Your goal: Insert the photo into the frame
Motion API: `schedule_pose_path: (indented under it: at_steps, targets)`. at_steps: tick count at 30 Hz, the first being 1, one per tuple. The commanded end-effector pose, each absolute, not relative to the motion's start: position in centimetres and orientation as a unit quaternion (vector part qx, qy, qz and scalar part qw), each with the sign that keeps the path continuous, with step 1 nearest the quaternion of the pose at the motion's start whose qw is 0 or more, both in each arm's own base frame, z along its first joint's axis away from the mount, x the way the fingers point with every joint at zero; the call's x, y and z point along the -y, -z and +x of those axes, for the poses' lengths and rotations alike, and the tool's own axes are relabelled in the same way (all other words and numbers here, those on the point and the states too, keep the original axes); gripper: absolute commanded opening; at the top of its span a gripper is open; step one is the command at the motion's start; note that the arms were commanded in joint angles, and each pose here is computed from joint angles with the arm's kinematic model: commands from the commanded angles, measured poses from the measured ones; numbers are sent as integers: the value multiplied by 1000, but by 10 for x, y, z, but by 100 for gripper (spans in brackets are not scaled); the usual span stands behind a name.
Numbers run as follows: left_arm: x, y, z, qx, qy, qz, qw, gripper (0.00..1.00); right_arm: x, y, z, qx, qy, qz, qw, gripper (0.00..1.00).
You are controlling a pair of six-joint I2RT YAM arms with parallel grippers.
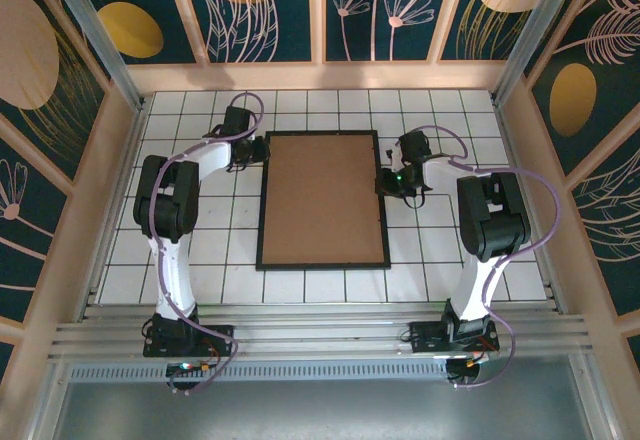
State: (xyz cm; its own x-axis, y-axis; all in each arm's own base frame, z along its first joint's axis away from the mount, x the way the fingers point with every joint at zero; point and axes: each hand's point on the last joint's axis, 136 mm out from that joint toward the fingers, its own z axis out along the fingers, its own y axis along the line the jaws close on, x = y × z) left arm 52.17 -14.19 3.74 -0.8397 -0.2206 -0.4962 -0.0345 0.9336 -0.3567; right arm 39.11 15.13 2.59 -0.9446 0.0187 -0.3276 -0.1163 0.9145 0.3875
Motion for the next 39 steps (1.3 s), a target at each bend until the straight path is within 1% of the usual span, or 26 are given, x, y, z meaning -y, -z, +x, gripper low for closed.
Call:
schedule_pose_path:
  at_steps: [1, 10, 21, 25, 32, 39]
  targets:
    - [142, -33, 525, -948, 172, -58, 259, 27, -140, -15, 377, -975, -172, -29, 139, 23]
    - [147, -21, 531, -951, 178, -55, 246, 27, -141, -15, 377, -975, -172, -30, 139, 23]
    - [154, -8, 524, -955, 189, -40, 224, 29, -140, -16, 379, -975, -171, -29, 140, 23]
    - [158, -3, 520, -959, 181, -27, 215, 31, -139, -14, 378, -976, -168, -29, 137, 23]
    - [164, 7, 512, -967, 162, -11, 194, 32, -139, -14, 378, -976, -168, -29, 137, 23]
    - [168, 19, 505, -974, 138, 5, 179, 37, -140, -13, 378, -976, -168, -30, 136, 22]
